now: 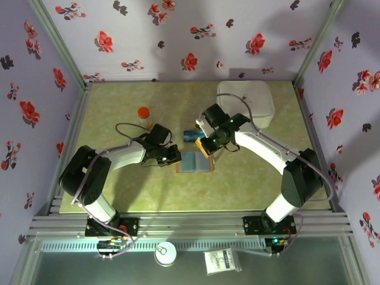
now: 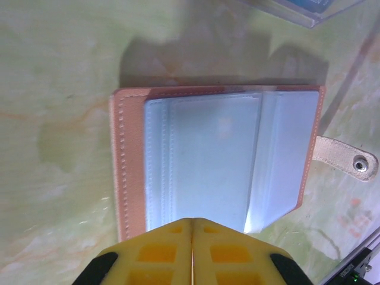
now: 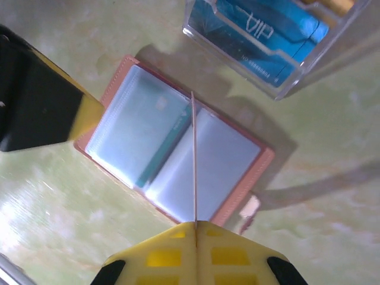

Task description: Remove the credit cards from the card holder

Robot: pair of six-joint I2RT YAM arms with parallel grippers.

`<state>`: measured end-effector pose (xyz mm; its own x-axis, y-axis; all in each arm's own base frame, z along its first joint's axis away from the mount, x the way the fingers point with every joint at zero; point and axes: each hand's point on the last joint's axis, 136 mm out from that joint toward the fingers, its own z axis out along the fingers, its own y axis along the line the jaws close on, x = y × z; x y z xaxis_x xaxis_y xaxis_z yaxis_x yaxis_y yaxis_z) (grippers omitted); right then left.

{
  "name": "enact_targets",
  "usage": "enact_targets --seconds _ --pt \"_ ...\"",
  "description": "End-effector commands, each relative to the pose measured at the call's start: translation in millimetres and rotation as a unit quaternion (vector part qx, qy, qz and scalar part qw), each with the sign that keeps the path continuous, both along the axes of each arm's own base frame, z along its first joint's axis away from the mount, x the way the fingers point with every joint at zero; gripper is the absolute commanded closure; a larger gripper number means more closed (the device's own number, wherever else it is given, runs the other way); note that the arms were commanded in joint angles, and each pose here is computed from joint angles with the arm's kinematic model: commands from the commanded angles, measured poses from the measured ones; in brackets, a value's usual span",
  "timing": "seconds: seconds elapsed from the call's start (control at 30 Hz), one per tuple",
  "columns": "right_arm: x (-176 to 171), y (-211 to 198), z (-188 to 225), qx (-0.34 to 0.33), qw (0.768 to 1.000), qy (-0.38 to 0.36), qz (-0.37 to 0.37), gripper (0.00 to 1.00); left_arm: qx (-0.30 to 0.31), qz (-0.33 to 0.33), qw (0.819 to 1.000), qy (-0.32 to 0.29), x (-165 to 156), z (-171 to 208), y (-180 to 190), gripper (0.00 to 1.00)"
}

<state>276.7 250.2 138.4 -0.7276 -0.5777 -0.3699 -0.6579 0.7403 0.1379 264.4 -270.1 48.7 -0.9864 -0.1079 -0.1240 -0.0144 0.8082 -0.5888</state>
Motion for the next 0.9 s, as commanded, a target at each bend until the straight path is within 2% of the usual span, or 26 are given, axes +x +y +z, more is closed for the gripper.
enact_targets --seconds 0.0,0.07,0.2,0.33,0.67,0.87 --pt "-2 -20 -6 -0.083 0.984 -0.023 0.157 0.98 0.021 0.005 1.000 -0.003 -7 -1 17 0.93" --pt "2 -21 -4 -0.104 0.970 -0.041 0.216 1.00 0.025 0.013 1.000 -0.008 -8 -1 23 0.93" --pt "22 -25 0 -0.150 0.947 -0.084 0.272 1.00 0.028 0.029 0.999 -0.007 -13 -2 35 0.92" --pt "37 -18 3 -0.148 0.930 -0.094 0.323 1.00 0.029 0.049 0.998 -0.006 -18 -4 46 0.91" --pt "93 4 8 -0.123 0.917 -0.101 0.367 1.00 0.031 0.077 0.997 -0.001 -26 -5 62 0.83" --pt "117 20 5 -0.114 0.909 -0.095 0.389 1.00 0.038 0.084 0.996 0.003 -27 -8 66 0.82"
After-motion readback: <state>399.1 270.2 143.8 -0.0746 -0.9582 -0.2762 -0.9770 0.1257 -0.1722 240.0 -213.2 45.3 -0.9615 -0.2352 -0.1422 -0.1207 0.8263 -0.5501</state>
